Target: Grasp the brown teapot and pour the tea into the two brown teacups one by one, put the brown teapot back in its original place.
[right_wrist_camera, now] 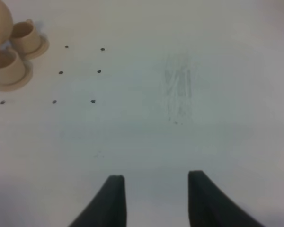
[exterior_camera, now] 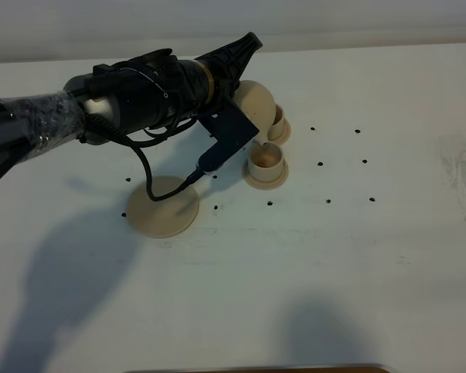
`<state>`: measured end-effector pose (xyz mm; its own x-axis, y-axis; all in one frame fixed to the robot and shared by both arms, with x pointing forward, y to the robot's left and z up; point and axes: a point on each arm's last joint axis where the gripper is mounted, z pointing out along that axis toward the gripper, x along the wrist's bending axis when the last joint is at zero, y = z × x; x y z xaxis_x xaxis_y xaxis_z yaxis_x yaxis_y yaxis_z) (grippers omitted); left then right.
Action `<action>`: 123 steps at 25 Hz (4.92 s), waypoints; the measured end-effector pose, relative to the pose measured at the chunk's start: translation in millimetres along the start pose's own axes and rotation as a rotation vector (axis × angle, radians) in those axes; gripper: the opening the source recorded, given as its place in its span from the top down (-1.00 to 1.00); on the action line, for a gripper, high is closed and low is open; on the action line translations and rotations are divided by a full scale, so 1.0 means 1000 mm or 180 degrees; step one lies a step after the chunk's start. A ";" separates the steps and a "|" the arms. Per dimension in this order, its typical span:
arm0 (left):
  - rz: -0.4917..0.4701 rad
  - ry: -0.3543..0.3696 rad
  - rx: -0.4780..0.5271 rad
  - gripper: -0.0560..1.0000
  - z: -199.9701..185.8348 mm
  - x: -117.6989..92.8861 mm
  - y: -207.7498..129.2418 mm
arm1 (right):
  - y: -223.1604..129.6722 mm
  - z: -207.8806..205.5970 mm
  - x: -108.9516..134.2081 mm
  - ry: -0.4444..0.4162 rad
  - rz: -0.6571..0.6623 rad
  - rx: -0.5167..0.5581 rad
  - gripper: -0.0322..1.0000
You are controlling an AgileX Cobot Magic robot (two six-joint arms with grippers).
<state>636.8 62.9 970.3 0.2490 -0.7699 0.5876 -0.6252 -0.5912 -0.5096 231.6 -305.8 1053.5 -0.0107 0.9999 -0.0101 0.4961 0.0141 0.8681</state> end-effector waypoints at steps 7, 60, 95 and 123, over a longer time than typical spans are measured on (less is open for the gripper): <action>0.0056 0.0107 -0.0016 0.58 0.000 0.003 0.000 | 0.000 0.000 0.000 0.0000 0.0000 0.0000 0.35; 0.0479 0.0253 0.0009 0.58 -0.001 0.009 0.004 | 0.000 0.000 0.000 0.0000 0.0000 0.0000 0.35; 0.0814 0.0281 0.0032 0.58 -0.010 0.006 0.006 | 0.000 0.000 0.000 0.0000 0.0000 0.0000 0.35; 0.0949 0.0354 0.0044 0.58 -0.010 0.007 0.004 | 0.000 0.000 0.000 0.0000 0.0000 0.0000 0.35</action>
<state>628.9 57.8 978.6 -0.0267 -0.8791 0.4759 -0.6481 -0.3472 -0.6778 231.6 -305.8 1053.5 -0.0107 0.9999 -0.0101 0.4961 0.0141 0.8681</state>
